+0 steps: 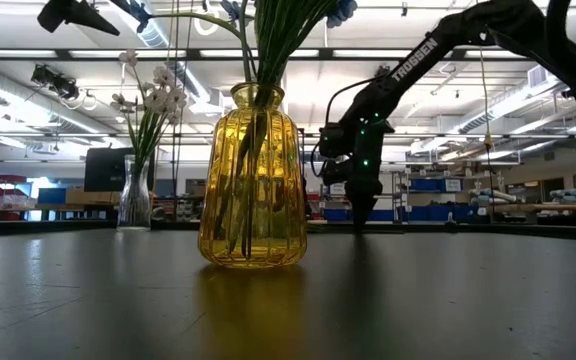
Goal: Sort flowers into vase by color
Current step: Put the white flowers into the transparent vase
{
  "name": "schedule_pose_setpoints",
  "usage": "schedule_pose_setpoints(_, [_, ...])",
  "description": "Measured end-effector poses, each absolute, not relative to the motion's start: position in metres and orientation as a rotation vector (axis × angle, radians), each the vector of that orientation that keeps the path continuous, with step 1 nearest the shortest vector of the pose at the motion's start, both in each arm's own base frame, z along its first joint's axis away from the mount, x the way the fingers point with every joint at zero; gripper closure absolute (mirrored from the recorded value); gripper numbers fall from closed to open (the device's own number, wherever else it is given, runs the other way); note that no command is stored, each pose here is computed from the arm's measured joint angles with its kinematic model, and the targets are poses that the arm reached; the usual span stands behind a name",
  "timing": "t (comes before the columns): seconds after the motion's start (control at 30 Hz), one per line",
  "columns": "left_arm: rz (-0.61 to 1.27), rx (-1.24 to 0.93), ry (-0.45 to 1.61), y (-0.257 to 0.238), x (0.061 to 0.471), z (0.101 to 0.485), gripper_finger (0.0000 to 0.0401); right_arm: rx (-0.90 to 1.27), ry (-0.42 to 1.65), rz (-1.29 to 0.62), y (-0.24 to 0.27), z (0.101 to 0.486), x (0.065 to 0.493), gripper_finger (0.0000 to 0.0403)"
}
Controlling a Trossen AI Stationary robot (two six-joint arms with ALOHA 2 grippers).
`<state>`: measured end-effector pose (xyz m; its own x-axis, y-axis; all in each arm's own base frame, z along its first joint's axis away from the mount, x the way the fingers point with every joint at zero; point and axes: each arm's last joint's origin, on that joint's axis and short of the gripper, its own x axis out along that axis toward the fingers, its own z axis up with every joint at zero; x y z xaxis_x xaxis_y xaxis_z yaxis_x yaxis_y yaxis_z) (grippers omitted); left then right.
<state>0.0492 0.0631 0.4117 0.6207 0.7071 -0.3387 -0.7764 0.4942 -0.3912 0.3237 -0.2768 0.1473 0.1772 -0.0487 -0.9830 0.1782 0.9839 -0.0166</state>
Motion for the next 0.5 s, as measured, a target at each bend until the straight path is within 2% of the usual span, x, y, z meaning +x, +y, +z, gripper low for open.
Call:
schedule_pose_setpoints(0.13, [0.902,-0.546,0.140,0.063,0.049,0.412,0.0152,0.107,1.398,-0.169,-0.275,0.143,0.321,0.0306])
schedule_pose_setpoints(0.3, [0.901,-0.542,0.142,0.063,0.049,0.412,0.0152,0.206,1.383,-0.193,-0.277,0.144,0.315,0.0387])
schedule_pose_setpoints(0.5, [0.899,-0.524,0.150,0.063,0.049,0.412,0.0152,0.380,1.234,-0.224,-0.284,0.173,0.300,0.0397])
